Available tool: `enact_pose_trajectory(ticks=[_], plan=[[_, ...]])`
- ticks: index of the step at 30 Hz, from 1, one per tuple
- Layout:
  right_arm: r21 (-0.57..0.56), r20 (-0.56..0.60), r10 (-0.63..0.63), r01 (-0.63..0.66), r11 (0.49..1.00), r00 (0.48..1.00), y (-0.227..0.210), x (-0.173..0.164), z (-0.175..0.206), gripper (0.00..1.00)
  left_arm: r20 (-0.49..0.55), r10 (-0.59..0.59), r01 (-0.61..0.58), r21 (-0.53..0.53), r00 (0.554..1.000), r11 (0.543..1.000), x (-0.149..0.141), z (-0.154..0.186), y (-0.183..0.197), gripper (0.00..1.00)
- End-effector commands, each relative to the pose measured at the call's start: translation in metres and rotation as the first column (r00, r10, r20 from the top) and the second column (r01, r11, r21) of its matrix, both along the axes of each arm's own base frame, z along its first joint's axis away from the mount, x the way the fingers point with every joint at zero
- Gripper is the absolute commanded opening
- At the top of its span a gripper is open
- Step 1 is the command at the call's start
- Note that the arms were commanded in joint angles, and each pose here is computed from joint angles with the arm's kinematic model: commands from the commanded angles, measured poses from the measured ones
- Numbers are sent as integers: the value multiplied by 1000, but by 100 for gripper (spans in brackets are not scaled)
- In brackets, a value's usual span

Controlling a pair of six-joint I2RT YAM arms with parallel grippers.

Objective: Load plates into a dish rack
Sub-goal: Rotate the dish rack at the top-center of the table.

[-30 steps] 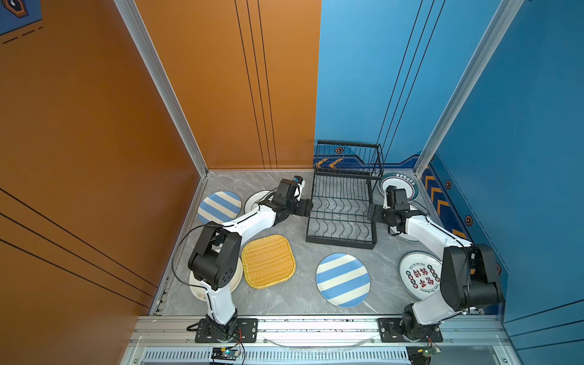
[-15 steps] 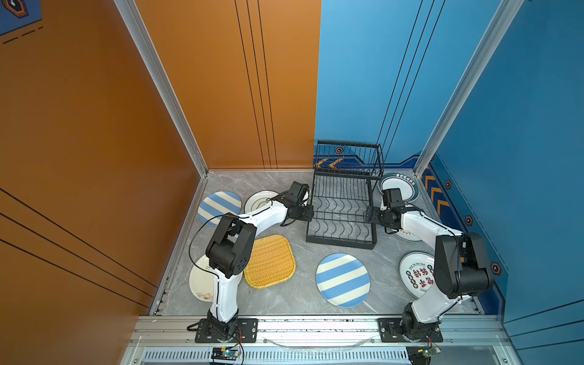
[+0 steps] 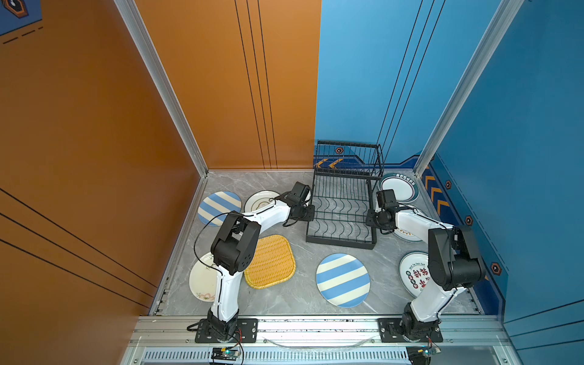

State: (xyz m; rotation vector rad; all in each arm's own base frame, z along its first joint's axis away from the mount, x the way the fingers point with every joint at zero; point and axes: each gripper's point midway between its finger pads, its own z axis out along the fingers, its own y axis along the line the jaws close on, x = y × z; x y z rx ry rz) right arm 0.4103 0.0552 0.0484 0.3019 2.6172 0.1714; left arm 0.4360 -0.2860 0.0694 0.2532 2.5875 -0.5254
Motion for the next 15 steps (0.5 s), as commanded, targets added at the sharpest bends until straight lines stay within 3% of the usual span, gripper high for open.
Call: enact_pose_trajectory(ticks=[1,7,13,15], plan=[[5,16,20,-20,1000,1000,8,9,6,38,-51,6,-4,24,999,1000,-11,-13,6,16],[-2,10,46,-46,999,999,17,12,2,20,-81,27,-25,33,996,999,-23,-19,16,0],[-7,14,85,-85,996,996,29,20,2,1,-95,60,-56,50,994,997,-36,-21,29,0],[-7,13,101,-101,995,995,34,24,1,0,-98,74,-68,59,992,996,-40,-22,35,0]])
